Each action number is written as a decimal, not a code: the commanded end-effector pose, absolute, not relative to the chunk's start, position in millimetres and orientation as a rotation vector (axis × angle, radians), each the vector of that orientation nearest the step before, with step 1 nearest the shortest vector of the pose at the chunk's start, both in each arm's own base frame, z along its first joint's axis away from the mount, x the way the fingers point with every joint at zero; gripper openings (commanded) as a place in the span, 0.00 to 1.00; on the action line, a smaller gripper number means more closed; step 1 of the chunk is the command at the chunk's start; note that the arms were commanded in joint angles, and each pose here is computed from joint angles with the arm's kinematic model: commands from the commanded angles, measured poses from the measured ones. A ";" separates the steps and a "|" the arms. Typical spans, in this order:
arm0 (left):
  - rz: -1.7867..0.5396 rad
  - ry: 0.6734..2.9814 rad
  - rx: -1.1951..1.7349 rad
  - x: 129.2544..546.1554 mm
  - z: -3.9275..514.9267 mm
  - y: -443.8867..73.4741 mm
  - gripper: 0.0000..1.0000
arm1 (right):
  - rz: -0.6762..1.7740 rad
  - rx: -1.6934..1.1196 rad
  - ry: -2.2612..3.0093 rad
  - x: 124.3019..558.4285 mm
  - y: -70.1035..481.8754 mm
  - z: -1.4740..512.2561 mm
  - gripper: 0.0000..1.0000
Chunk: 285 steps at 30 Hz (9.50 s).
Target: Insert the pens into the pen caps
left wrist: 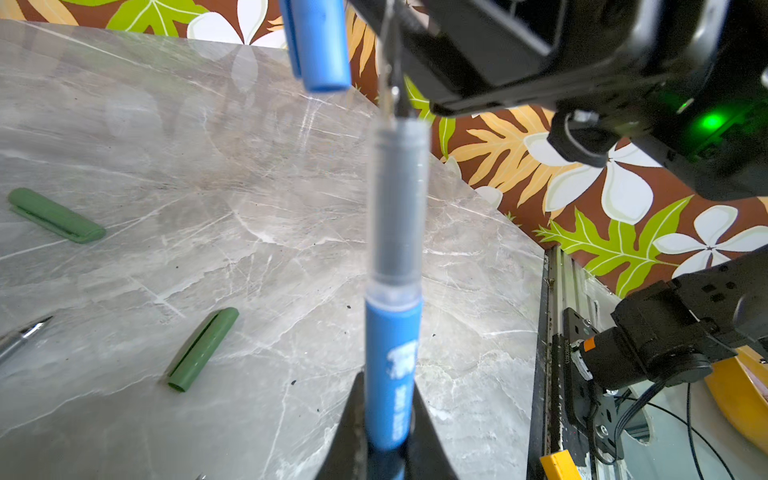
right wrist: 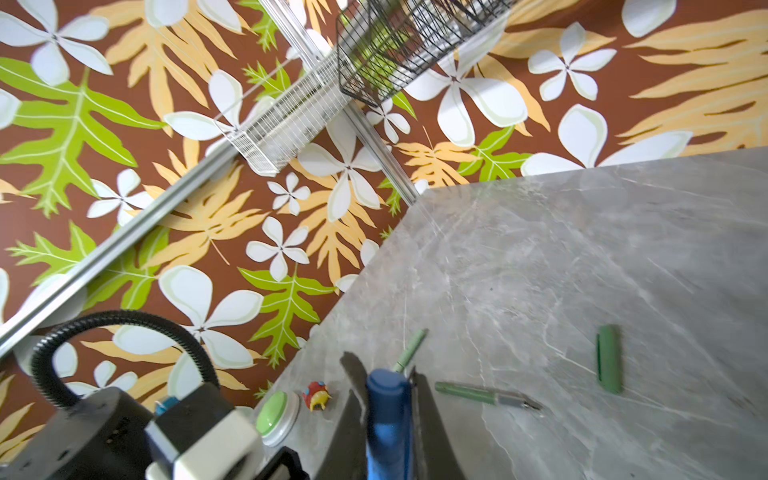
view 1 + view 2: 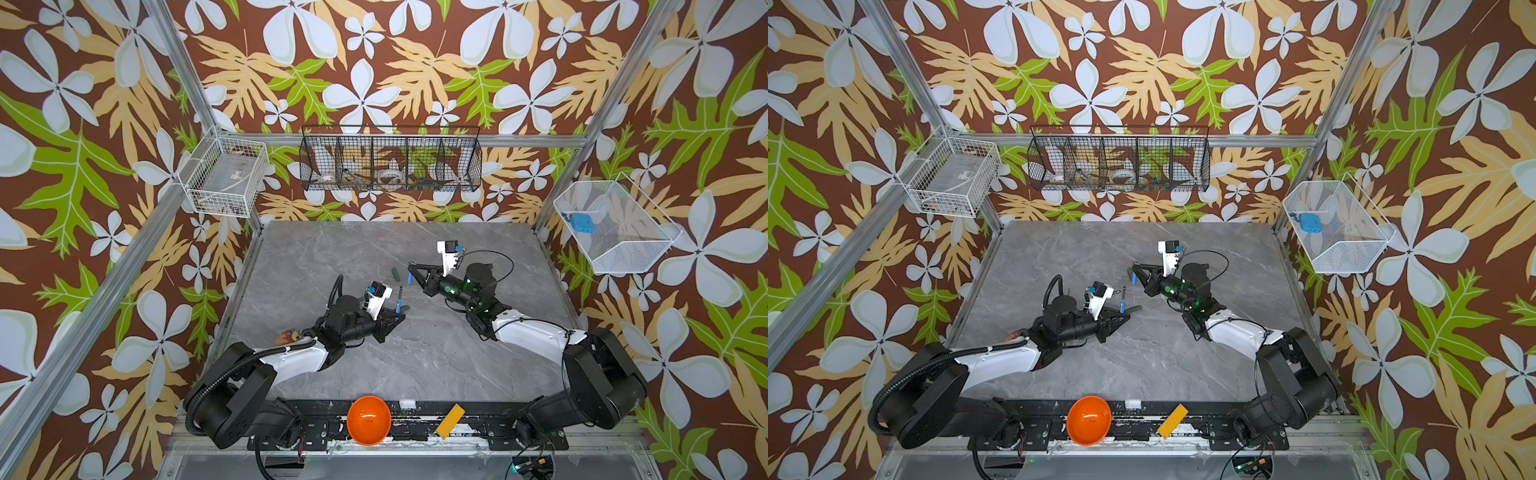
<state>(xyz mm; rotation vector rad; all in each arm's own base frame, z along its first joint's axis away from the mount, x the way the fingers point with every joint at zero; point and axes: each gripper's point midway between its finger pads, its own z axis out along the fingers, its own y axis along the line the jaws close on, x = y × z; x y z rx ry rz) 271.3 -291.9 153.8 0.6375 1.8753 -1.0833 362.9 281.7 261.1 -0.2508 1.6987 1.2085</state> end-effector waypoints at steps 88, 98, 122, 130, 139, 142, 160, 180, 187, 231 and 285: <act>-0.941 1.718 0.648 295.0 225.0 -295.8 0.00 | 1.060 -0.704 1.782 299.3 288.3 317.6 0.53; -0.939 1.713 0.661 291.2 227.0 -294.1 0.00 | 1.081 -0.740 1.780 313.4 299.9 324.1 0.51; -0.917 1.716 0.668 294.6 224.9 -295.2 0.00 | 1.226 -0.779 1.786 314.2 319.3 316.2 0.21; -0.885 1.647 0.600 309.1 252.5 -293.5 0.00 | 1.249 -0.798 1.817 309.0 320.3 304.4 0.00; -0.864 1.490 0.541 332.6 313.2 -298.2 0.00 | 1.192 -0.768 1.910 305.8 311.2 272.3 0.00; -0.873 1.430 0.516 340.2 336.2 -294.1 0.00 | 1.197 -0.768 1.927 302.3 311.9 263.5 0.00; -0.912 1.249 0.444 349.3 382.6 -276.7 0.00 | 1.341 -0.707 1.879 287.9 313.3 258.1 0.00; -1.002 1.595 0.666 306.7 248.2 -315.9 0.00 | 1.156 -0.868 1.792 290.6 283.7 322.3 0.58; -0.973 1.612 0.698 308.2 240.1 -322.5 0.00 | 1.125 -0.876 1.846 315.3 286.8 309.3 0.57; -1.028 1.396 0.648 334.2 318.6 -328.3 0.00 | 1.201 -0.766 1.975 314.6 286.7 257.7 0.00; -0.047 2.677 -0.058 329.2 28.4 -106.2 0.00 | 1.088 -0.464 1.955 341.7 224.8 236.4 0.65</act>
